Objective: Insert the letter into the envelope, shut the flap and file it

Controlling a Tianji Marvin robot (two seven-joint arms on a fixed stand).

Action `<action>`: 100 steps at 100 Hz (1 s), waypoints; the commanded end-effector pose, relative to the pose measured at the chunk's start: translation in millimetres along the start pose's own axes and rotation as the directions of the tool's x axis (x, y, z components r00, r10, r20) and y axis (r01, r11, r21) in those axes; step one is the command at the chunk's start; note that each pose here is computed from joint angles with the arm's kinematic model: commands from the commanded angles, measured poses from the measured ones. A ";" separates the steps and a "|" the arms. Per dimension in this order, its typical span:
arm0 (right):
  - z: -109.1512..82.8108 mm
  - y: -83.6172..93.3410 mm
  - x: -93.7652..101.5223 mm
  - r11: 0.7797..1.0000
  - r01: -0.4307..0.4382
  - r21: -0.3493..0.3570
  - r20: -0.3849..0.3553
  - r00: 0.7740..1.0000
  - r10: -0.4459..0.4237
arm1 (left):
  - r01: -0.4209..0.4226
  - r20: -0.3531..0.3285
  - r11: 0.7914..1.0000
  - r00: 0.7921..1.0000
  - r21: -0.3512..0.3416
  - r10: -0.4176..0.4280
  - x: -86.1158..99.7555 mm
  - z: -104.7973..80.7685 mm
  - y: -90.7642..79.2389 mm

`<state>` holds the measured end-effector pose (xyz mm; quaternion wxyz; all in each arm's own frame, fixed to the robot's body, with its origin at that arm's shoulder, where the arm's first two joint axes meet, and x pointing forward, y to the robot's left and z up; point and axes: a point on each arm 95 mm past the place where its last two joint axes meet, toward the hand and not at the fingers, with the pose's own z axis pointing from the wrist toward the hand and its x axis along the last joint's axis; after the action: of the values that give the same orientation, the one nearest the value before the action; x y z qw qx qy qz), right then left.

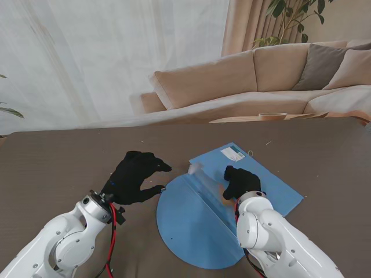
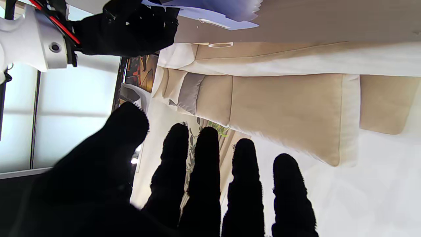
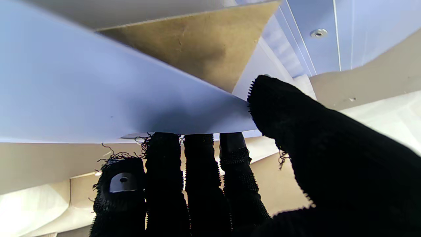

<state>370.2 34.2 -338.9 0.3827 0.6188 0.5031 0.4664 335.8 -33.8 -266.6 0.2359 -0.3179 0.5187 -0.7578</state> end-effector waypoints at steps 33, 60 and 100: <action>-13.1 -19.3 9.3 0.992 0.102 0.073 -0.020 0.995 -0.101 | 0.024 0.036 1.000 0.999 -0.007 -0.023 -12.4 -11.1 5.7; -23.6 -9.4 10.0 0.995 0.094 0.034 -0.026 0.995 -0.093 | 0.038 0.073 0.999 0.997 -0.011 -0.037 -19.7 -13.2 7.4; -48.9 18.0 21.7 0.981 -0.160 -0.112 -0.184 0.973 0.138 | 0.175 0.184 0.985 0.968 0.005 -0.173 -28.6 -29.4 23.9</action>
<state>334.4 42.2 -304.5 0.3694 0.5800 0.4511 0.5689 342.0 -5.2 -290.7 0.2257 -0.4077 0.4722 -0.7482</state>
